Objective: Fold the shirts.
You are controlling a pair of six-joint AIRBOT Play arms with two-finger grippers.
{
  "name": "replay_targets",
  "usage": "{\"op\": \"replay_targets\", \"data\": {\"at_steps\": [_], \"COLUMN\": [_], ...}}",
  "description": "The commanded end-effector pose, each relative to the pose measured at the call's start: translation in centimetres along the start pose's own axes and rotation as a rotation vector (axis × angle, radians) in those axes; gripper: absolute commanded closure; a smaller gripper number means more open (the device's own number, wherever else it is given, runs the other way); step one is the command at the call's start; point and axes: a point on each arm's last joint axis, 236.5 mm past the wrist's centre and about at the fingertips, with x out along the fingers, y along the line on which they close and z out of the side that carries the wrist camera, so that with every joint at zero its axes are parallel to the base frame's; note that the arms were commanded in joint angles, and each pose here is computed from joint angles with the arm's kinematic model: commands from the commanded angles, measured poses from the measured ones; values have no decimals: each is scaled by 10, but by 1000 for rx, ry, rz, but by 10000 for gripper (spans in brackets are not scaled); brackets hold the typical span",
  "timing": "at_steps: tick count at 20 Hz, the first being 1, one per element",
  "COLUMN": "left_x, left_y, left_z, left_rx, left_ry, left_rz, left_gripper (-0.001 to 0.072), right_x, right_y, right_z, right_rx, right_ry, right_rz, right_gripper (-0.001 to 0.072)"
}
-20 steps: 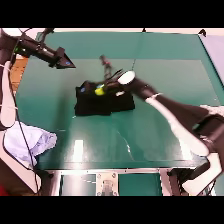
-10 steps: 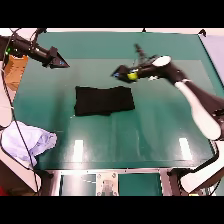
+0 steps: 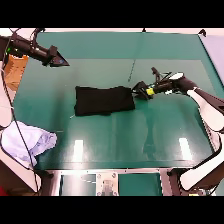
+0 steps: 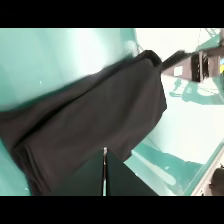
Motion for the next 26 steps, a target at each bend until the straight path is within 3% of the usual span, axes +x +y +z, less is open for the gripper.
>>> {"op": "replay_targets", "data": {"at_steps": [1, 4, 5, 6, 8, 10, 12, 18, 26], "left_x": [-1, -7, -6, -5, -10, -30, -37, -13, -8], "left_y": [15, 66, 80, 96, 131, 161, 167, 142, 133], "left_z": [0, -3, -6, -12, -22, -31, -38, -42, -50], "left_rx": [-1, -65, -96, -127, -175, -153, -113, -113, -133], "left_ry": [-2, 1, 3, 12, 27, 76, 134, 162, 192], "left_rz": [67, 275, 320, 371, 519, 731, 830, 724, 683], "left_gripper": [684, 685, 685, 685, 686, 686, 685, 684, 684], "right_x": [40, 61, 63, 63, 57, 38, -2, -209, -461], "right_y": [15, 37, 45, 54, 73, 96, 122, 148, 14], "right_z": [-11, -23, -23, -22, -15, 0, 22, 69, 69], "right_rx": [-21, -77, -93, -107, -123, -166, -210, -240, 88], "right_ry": [30, 71, 75, 74, 63, 35, -38, -403, -913], "right_rz": [44, 53, 59, 72, 110, 140, 170, 176, 42], "right_gripper": [112, 115, 200, 487, 669, 690, 690, 690, 691]}}
